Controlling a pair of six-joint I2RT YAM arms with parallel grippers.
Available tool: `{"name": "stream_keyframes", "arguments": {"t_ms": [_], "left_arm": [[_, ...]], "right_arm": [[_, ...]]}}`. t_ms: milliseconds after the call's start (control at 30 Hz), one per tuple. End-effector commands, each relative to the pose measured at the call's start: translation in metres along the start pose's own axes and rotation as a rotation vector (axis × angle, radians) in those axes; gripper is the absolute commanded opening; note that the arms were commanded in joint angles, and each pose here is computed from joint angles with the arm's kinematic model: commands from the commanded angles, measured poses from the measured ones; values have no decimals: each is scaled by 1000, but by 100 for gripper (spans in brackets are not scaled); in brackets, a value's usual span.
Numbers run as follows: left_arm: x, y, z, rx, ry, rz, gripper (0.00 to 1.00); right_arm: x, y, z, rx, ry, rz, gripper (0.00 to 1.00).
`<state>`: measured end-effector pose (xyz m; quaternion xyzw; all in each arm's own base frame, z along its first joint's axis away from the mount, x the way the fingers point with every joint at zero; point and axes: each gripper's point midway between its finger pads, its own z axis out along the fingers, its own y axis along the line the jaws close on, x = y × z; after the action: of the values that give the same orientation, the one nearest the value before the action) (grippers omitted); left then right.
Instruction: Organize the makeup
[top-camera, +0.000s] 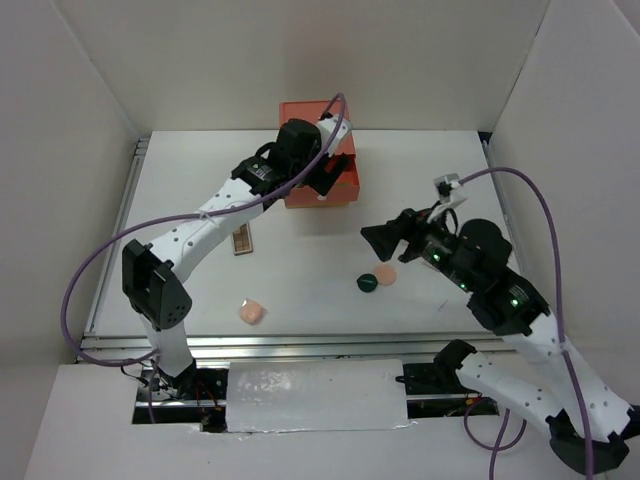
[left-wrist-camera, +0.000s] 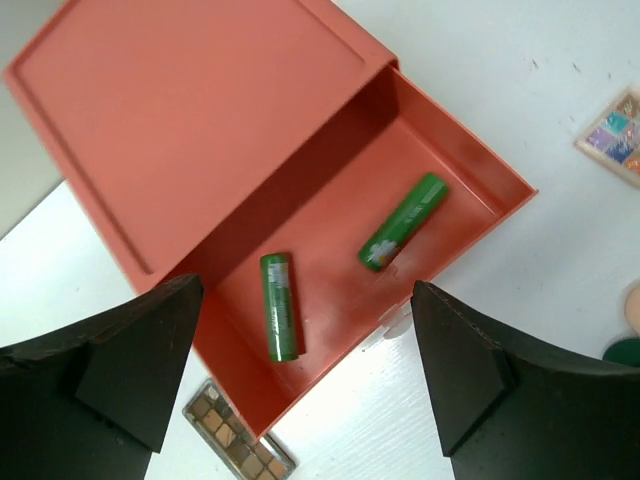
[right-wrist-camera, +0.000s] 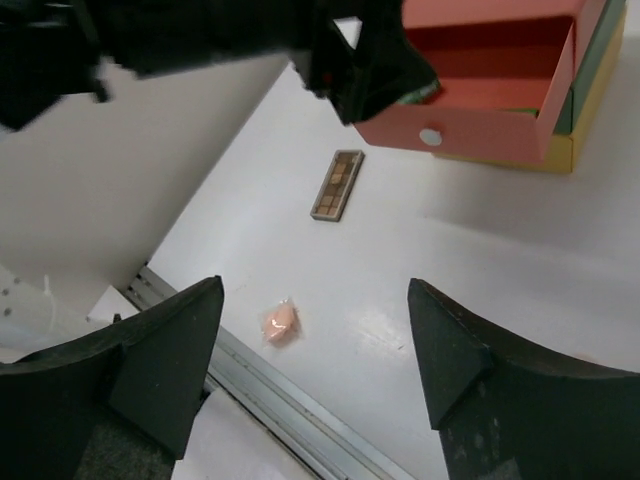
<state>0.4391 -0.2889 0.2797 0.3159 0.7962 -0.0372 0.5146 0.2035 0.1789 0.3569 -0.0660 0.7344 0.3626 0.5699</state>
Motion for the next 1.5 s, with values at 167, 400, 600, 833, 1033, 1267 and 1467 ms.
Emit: {"name": "stream_keyframes", "arguments": {"t_ms": [167,400,600,833,1033,1267,1467], "left_arm": [[-41,91,-133,-442,-178,-544,99],[49,80,-235,-431,-94,-743,99],[124,50,-267,-302,-23,-670,99],[165,66,-301,-399,-139,-705,99],[184,73,-304,-473,-149,-735,99],[186,67,-293,-448,-117,-708,99],[186,63,-287,-430,-100,-694,99]], "right_arm": [[45,-34,102,91,28,123,27],[70,-65,197,218,44,208,0],[72,-87,236,342,23,227,0],[77,-99,264,396,35,213,0],[84,-99,282,384,51,215,0],[70,-104,303,404,20,188,0],[65,-100,318,371,12,191,0]]}}
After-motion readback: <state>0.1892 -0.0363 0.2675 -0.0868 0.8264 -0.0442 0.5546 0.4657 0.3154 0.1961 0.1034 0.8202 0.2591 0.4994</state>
